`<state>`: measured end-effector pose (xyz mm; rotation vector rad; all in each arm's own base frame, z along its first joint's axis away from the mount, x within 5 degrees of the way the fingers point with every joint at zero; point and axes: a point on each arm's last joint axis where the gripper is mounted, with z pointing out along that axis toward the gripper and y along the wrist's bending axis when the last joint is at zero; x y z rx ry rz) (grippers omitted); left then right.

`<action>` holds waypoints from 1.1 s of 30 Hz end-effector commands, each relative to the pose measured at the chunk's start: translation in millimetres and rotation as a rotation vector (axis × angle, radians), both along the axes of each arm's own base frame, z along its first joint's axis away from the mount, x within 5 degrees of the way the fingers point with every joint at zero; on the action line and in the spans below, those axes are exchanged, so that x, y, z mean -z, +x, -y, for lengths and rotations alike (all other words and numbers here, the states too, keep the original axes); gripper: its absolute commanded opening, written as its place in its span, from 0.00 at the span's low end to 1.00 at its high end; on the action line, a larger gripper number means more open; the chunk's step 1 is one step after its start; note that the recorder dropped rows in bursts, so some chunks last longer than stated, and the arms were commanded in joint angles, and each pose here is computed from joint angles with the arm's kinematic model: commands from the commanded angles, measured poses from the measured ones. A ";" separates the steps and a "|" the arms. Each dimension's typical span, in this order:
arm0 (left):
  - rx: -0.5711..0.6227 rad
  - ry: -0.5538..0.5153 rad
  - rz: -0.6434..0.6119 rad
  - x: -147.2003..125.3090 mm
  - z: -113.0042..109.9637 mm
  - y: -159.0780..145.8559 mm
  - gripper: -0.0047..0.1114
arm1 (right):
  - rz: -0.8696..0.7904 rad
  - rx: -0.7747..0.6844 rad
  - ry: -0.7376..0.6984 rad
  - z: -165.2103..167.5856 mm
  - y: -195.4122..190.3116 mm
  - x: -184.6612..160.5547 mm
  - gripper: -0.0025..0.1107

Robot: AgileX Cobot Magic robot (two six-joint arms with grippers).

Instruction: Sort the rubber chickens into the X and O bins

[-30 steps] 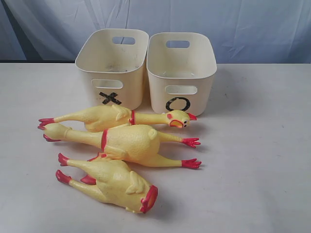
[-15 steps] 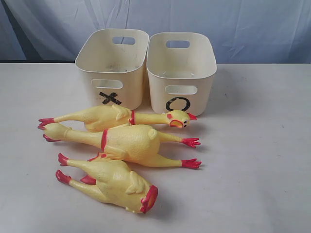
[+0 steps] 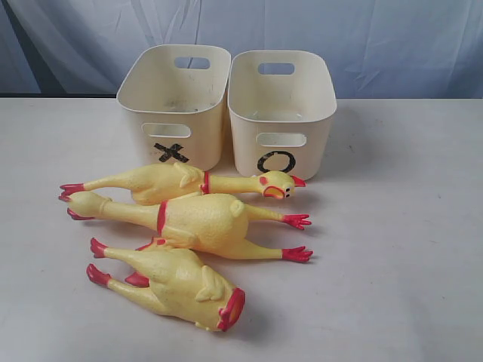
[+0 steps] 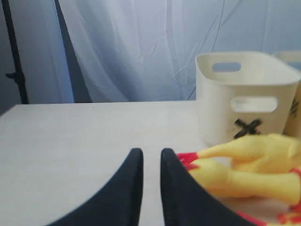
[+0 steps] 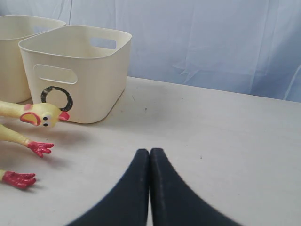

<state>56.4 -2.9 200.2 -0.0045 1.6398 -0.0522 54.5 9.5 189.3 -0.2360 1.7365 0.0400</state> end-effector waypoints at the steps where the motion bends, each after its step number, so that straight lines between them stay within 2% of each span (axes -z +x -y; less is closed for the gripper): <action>1: 0.006 -0.363 0.072 -6.7 1.3 -0.1 0.16 | 0.017 0.005 0.002 0.3 0.0 -1.1 0.02; 2: 0.002 -0.421 0.087 -8.3 0.7 -0.1 0.16 | 0.017 0.005 0.002 0.3 0.0 -1.1 0.02; 4: -0.012 -0.443 0.119 -10.8 -1.1 -0.1 0.16 | 0.017 0.005 0.002 0.3 0.0 -1.1 0.02; 7: -0.049 -0.441 0.203 -17.5 -6.0 -0.8 0.16 | 0.017 0.005 0.002 0.3 0.0 -1.1 0.02; 14: -0.096 -0.456 0.307 -25.5 -12.2 -2.7 0.16 | 0.015 0.005 0.001 0.3 -0.1 -0.9 0.02; 22: -0.094 -0.514 0.319 -26.4 -12.8 -3.0 0.16 | 0.015 0.003 0.001 0.2 -0.1 -0.9 0.02; 25: -0.083 -0.620 0.318 -26.2 -12.7 -3.0 0.16 | 0.015 0.003 0.001 0.2 -0.1 -0.9 0.02; 27: -0.074 -0.650 0.304 -25.2 -11.8 -2.6 0.16 | 0.015 0.003 0.001 0.2 -0.1 -0.9 0.02; 29: -0.051 -0.615 0.285 -29.8 -9.1 -3.2 0.16 | 0.015 0.003 0.001 0.2 -0.1 -0.9 0.02; 33: 0.015 -0.511 0.263 -57.3 -2.1 -10.2 0.16 | 0.017 0.003 0.002 0.2 -0.1 -1.0 0.02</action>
